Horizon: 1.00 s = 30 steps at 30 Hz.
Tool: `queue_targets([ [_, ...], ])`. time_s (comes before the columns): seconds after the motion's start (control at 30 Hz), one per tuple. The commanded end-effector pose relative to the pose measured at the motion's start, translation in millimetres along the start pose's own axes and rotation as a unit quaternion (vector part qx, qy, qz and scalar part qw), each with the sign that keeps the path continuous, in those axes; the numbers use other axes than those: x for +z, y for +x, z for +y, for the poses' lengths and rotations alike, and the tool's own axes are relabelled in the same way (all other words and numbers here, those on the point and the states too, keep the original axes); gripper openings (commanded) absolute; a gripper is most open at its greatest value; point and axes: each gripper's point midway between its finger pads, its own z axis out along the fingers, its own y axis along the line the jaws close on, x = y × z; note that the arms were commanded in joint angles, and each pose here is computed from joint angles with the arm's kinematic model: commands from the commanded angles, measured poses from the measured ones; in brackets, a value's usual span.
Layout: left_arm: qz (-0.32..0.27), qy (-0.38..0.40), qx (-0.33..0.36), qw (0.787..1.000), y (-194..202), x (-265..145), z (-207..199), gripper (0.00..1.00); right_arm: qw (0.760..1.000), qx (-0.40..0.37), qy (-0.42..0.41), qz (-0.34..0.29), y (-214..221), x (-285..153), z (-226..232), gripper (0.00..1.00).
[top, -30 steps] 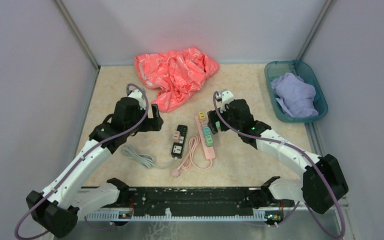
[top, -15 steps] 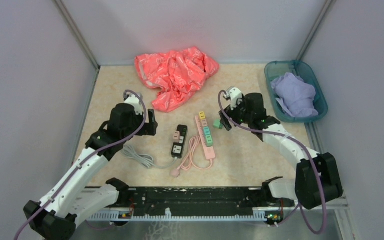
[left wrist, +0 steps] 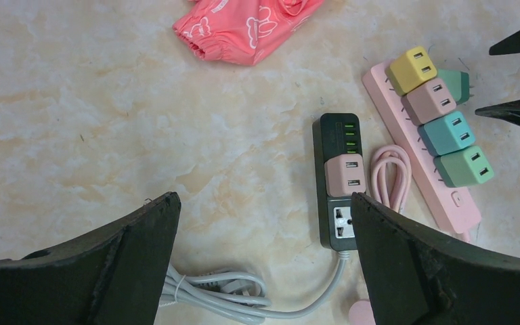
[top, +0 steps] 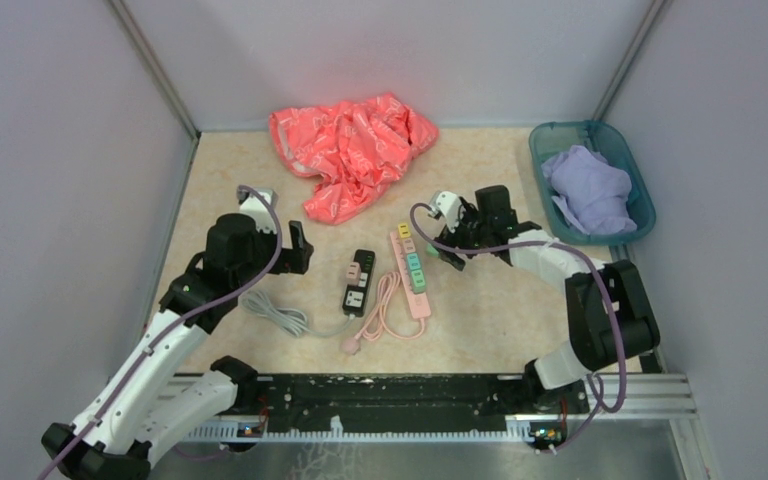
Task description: Insert the plug
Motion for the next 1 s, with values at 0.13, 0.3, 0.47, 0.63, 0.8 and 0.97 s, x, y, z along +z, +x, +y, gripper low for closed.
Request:
queue_targets([
  [0.13,-0.022,-0.001,-0.004,1.000,-8,-3,4,1.00,0.997,-0.051,-0.041,-0.034,-25,23,-14,0.80],
  [0.3,-0.024,-0.003,-0.007,1.000,-9,-3,6,1.00,0.997,-0.041,-0.061,-0.013,-9,39,-11,0.77],
  [0.47,-0.025,-0.003,-0.009,1.000,-9,-4,8,1.00,0.996,-0.040,-0.074,-0.003,-1,45,-6,0.72],
  [0.63,-0.024,-0.002,-0.010,1.000,-8,-3,8,1.00,0.997,-0.046,-0.069,-0.001,0,47,-9,0.65],
  [0.8,-0.023,0.003,-0.012,1.000,-9,-3,7,1.00,0.996,-0.051,-0.072,0.000,-1,45,-9,0.51],
  [0.97,-0.021,0.011,-0.016,1.000,-8,-3,5,1.00,0.996,-0.062,-0.056,-0.013,-12,35,-12,0.33],
])
